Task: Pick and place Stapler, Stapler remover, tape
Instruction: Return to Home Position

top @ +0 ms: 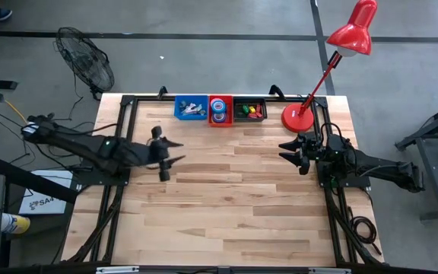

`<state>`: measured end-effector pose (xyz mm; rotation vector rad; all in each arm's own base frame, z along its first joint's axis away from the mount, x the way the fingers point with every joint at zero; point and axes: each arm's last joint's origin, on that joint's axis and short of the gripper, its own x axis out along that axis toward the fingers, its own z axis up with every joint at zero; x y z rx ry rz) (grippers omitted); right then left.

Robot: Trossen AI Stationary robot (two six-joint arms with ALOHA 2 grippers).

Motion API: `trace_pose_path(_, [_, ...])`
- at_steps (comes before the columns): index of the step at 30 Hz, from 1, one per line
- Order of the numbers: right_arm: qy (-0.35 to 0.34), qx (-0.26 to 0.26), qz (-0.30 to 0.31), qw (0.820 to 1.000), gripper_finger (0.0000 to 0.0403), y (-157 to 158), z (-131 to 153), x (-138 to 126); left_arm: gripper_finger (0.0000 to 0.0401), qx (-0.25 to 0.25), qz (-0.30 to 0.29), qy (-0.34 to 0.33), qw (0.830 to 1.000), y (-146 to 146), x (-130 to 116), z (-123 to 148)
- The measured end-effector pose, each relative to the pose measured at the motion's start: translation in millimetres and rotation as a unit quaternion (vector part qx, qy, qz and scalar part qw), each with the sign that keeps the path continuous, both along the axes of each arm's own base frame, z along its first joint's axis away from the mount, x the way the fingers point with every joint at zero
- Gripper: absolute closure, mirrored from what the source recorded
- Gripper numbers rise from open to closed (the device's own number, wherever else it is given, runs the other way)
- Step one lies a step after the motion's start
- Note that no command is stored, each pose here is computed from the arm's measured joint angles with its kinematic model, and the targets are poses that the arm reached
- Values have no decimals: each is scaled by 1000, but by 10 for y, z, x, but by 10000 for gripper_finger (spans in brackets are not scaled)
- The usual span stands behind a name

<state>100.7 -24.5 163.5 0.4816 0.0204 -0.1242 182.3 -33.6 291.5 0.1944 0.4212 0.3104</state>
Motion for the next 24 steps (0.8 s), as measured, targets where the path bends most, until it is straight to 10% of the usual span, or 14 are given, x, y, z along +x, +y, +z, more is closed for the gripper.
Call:
trace_pose_path(6, [1, 0, 0, 1000, 187, 0, -2, 1, 222, -12, -119, -126, 985, 33, -325, -511])
trace_pose_path(24, [2, 1, 0, 1000, 187, -1, -4, 4, 222, 17, -80, -211, 974, 190, -807, -1177])
